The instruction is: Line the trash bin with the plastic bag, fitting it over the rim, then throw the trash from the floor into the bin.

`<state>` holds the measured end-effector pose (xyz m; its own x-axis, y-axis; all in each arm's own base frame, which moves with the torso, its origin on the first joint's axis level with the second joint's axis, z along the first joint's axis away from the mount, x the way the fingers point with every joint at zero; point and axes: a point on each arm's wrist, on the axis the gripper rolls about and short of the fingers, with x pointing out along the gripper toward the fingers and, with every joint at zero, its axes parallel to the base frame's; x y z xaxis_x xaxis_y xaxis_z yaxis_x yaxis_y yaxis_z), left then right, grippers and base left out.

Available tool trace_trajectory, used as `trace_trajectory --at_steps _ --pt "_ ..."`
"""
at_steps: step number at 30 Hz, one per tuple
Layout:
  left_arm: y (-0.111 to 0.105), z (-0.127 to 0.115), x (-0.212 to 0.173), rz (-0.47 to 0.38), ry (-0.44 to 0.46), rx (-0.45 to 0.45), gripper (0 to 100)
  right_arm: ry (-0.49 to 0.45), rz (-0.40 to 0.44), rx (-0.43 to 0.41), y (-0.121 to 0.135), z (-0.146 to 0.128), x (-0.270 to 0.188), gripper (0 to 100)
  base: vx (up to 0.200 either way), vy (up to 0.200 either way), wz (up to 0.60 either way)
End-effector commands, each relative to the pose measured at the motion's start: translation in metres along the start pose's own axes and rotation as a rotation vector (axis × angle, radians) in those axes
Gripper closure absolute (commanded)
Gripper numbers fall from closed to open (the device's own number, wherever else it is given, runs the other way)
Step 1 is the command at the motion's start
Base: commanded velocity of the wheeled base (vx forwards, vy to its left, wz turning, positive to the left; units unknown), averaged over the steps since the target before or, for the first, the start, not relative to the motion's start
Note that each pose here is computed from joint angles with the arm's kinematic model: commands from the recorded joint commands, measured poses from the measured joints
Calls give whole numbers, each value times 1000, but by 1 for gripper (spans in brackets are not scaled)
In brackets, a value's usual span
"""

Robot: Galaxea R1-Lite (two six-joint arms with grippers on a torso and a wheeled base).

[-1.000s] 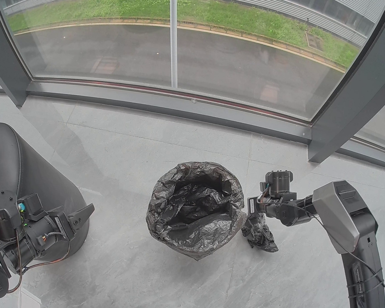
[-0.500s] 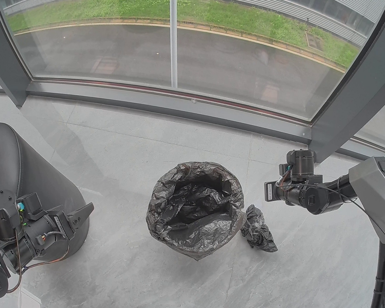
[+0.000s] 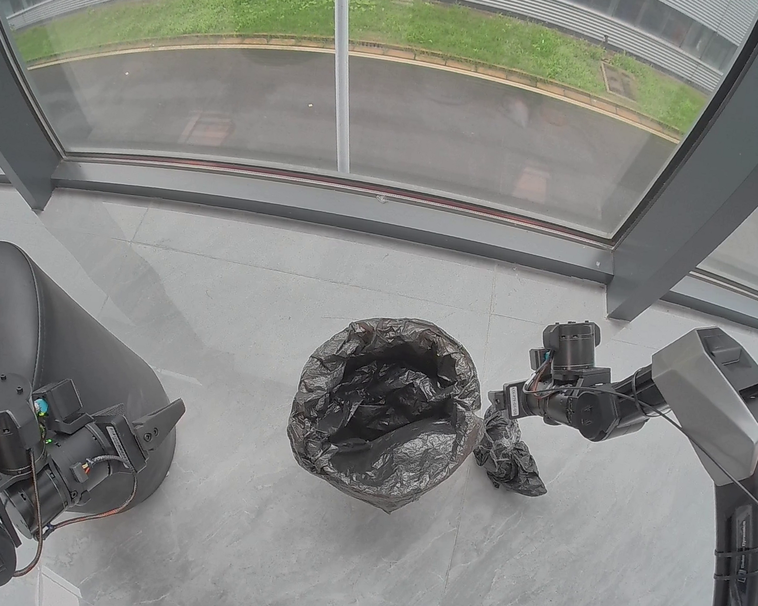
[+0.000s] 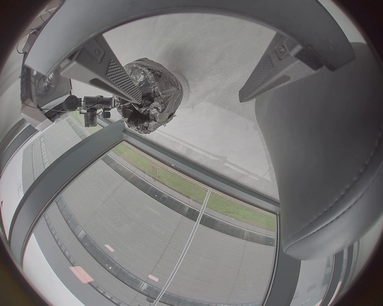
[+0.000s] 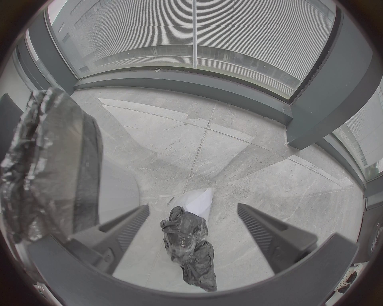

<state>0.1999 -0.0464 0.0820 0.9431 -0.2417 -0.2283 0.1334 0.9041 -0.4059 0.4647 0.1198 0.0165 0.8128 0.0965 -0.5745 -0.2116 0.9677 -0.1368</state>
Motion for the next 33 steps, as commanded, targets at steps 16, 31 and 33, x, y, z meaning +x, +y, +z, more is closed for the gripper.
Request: trace_trajectory --at_steps 16,31,33 --pt "2 -4 -2 10 21 -3 0 67 -32 -61 8 -47 68 0 0 0 0" --pt "2 -4 -2 10 21 -3 0 65 -53 -96 6 -53 80 100 0 0 0" --pt "2 -4 -2 10 21 -3 0 65 -53 -96 6 -53 80 100 0 0 0"
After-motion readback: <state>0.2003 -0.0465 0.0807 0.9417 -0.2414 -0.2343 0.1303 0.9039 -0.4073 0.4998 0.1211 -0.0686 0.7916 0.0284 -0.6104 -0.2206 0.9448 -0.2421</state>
